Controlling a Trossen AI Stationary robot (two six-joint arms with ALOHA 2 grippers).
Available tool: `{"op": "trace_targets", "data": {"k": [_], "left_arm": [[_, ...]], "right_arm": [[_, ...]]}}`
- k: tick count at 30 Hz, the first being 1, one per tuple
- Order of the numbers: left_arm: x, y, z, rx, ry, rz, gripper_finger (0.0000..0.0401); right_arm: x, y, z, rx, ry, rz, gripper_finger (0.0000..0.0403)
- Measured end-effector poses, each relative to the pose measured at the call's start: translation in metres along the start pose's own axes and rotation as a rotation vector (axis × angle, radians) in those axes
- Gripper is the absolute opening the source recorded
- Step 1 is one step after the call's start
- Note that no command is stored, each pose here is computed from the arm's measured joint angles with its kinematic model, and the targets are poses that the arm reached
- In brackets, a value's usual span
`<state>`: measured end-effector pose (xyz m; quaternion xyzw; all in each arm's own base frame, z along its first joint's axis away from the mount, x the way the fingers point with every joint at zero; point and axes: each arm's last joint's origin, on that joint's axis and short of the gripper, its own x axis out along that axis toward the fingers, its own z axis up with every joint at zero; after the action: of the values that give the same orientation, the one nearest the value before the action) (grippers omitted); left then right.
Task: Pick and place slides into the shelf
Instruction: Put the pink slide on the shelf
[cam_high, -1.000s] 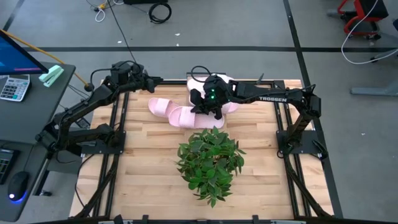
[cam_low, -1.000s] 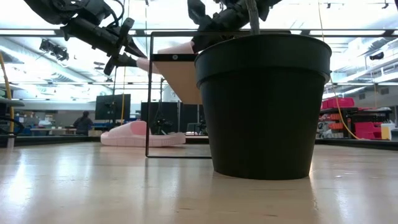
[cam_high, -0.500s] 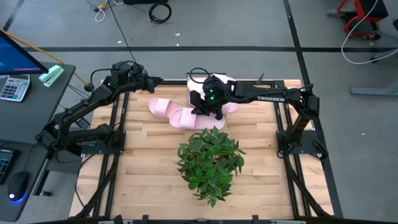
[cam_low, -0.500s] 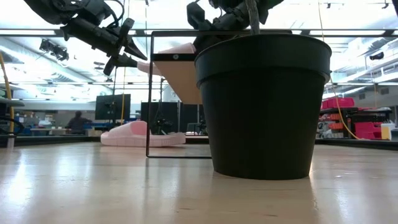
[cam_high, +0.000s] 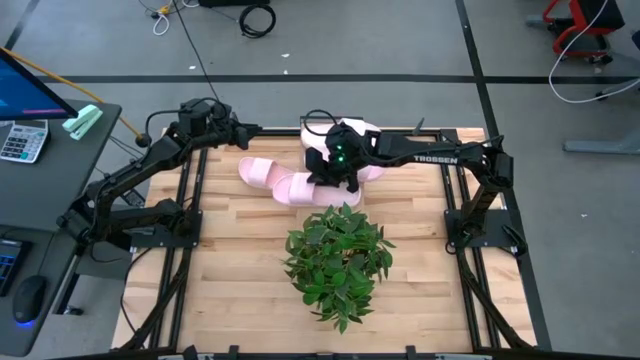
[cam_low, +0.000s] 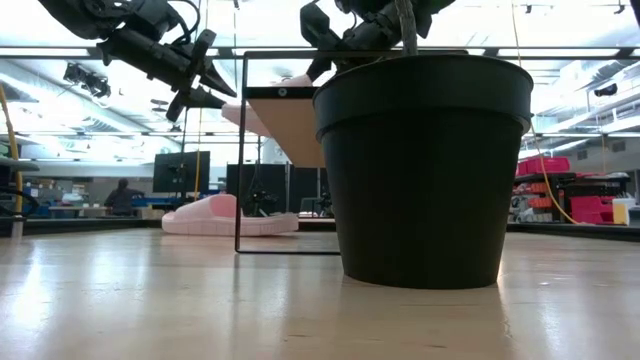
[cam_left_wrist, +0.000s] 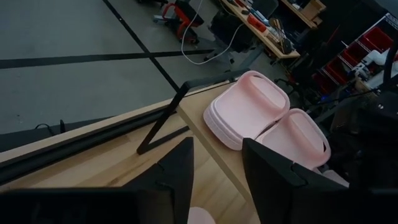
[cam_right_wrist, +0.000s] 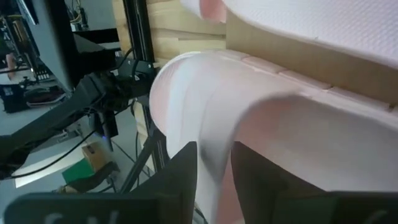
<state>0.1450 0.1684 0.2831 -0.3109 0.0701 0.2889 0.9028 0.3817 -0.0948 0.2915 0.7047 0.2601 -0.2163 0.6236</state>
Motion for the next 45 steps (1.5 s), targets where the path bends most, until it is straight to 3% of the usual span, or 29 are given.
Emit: {"op": "trace_targets", "data": {"k": [5, 12, 19, 28, 35, 39, 45], "left_arm": [[0.000, 0.000, -0.001, -0.003, 0.009, 0.004, 0.0136], [0.000, 0.000, -0.001, -0.004, 0.010, 0.005, 0.0141], [0.000, 0.001, -0.001, 0.000, 0.014, 0.006, 0.0141], [0.000, 0.001, -0.003, 0.013, 0.029, 0.014, 0.0138], [0.000, 0.002, -0.004, 0.007, 0.041, 0.020, 0.0144], [-0.001, 0.005, -0.011, -0.034, 0.108, 0.053, 0.0139], [-0.006, 0.013, -0.032, -0.132, 0.313, 0.151, 0.0141]], "right_arm": [[-0.004, 0.008, 0.000, -0.043, -0.009, 0.026, 0.0100], [-0.005, 0.000, -0.002, -0.034, 0.029, -0.059, 0.0098], [-0.008, 0.000, -0.003, -0.043, 0.029, -0.068, 0.0098], [-0.032, -0.003, -0.008, -0.035, -0.027, -0.129, 0.0092], [-0.055, 0.004, -0.010, -0.066, -0.113, -0.090, 0.0080], [-0.076, 0.008, -0.012, -0.120, -0.166, -0.058, 0.0075], [-0.110, 0.011, -0.013, -0.198, -0.288, -0.029, 0.0072]]}}
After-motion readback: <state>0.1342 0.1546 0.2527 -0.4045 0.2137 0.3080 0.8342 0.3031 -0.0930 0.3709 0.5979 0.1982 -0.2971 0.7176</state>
